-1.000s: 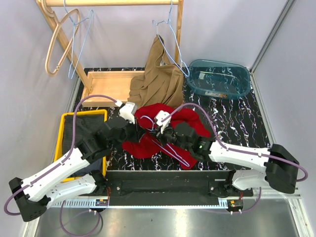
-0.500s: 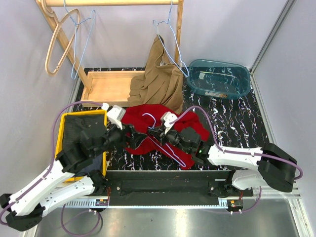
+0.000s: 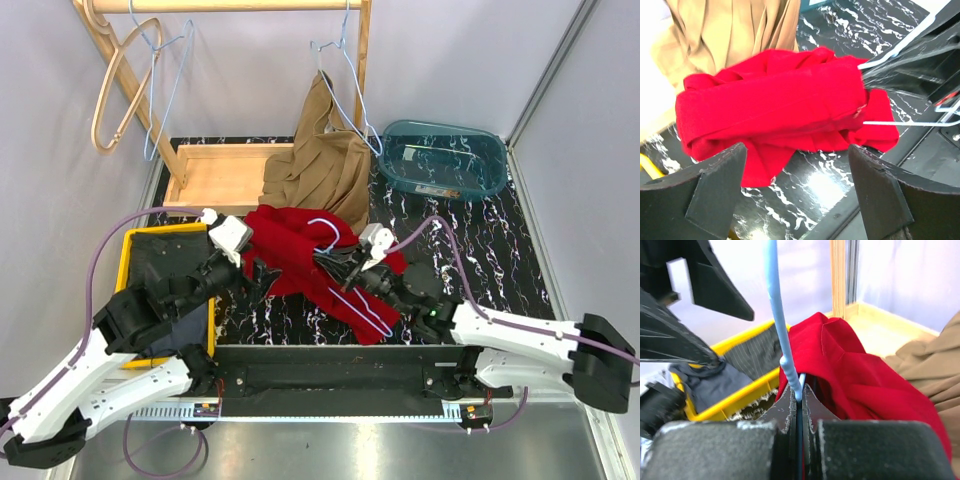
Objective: Place the skirt on the hanger
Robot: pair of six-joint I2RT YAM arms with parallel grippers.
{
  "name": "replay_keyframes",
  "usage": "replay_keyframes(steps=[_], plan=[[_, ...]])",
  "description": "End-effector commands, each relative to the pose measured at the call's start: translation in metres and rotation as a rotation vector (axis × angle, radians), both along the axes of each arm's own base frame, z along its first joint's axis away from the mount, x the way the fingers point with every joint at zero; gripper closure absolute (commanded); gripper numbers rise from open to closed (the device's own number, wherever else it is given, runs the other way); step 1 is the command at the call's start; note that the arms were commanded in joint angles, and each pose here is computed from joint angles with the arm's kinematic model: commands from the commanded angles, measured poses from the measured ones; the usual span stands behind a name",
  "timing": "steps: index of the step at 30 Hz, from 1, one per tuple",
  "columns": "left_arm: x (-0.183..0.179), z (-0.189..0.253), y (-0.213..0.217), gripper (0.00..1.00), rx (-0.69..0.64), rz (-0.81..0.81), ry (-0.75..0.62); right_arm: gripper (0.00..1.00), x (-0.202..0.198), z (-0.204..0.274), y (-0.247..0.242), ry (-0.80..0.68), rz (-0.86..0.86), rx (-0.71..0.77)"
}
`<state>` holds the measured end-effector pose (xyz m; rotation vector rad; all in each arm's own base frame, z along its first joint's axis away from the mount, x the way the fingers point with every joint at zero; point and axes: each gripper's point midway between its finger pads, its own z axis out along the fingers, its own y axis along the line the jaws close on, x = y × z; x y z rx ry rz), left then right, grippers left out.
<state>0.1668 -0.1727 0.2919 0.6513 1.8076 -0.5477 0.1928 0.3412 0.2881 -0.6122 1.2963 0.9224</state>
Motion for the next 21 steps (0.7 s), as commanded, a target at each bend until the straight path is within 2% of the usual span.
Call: replay_keyframes(steps=[1,6,13,18,21], plan=[[-0.001,0.045,-0.010,0.13,0.030,-0.122,-0.164,1.00,-0.021,0.061,-0.015,-0.097,0.055,0.137],[-0.007,0.076,-0.024,0.13,0.012,-0.224,-0.240,1.00,-0.038,0.076,-0.028,-0.108,0.110,0.122],[-0.046,0.081,-0.064,0.10,-0.024,-0.554,-0.205,1.00,-0.055,0.079,-0.043,-0.087,0.154,0.093],[-0.035,0.055,-0.083,0.12,0.058,-0.589,-0.080,1.00,-0.073,0.092,-0.050,-0.073,0.226,0.108],[-0.025,0.048,-0.089,0.12,0.103,-0.593,-0.079,1.00,-0.078,0.098,-0.052,-0.076,0.245,0.119]])
